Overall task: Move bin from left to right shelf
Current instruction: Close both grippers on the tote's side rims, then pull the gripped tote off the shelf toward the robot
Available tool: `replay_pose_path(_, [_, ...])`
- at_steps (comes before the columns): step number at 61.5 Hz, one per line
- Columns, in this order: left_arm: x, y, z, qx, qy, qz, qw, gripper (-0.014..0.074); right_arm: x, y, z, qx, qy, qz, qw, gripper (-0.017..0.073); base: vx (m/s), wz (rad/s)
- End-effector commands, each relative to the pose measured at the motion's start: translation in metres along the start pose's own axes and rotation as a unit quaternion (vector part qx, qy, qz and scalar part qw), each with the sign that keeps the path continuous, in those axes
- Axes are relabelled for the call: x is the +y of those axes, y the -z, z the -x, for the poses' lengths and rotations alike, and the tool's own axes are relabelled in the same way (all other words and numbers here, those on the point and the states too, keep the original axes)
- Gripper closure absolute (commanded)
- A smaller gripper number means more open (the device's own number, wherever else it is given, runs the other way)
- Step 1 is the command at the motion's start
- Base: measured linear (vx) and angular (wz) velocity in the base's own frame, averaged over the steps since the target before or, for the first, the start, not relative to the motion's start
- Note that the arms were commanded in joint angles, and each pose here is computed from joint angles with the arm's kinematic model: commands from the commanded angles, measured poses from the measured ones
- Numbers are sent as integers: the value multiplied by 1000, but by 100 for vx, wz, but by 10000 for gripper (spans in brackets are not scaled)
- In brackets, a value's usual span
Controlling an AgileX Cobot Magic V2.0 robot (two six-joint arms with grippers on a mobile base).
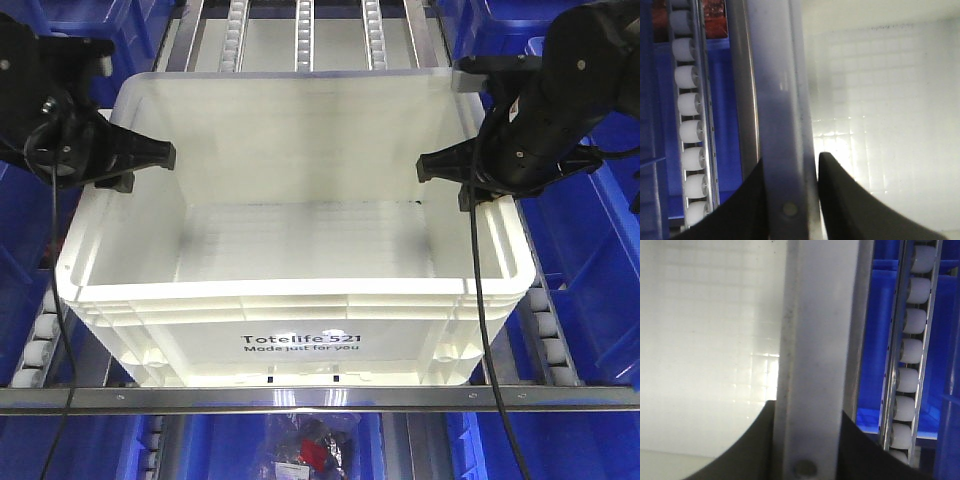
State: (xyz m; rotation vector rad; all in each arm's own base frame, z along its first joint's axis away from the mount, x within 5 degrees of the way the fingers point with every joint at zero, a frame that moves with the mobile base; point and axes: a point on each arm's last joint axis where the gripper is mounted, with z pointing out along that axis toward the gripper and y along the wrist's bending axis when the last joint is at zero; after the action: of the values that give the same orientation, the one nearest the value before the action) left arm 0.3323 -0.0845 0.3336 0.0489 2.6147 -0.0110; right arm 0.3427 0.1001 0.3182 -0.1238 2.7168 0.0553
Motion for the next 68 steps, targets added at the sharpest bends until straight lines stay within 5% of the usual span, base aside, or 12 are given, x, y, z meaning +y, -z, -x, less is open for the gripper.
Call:
replay_pose_path(1, [6,32,7,-59,0,1,998,402,-6,41,7,-80,9,-3,997,510,0,0])
replay_pose_path(31, [8,37,3,-52,-1,4,999,601,-7,52,4,-88,11,-2,996,510,0,0])
replay_pose_path(68, [12,92,-8,-113,8,-33,993,601,-8,82,-2,-129,4,18,991,510,0,0])
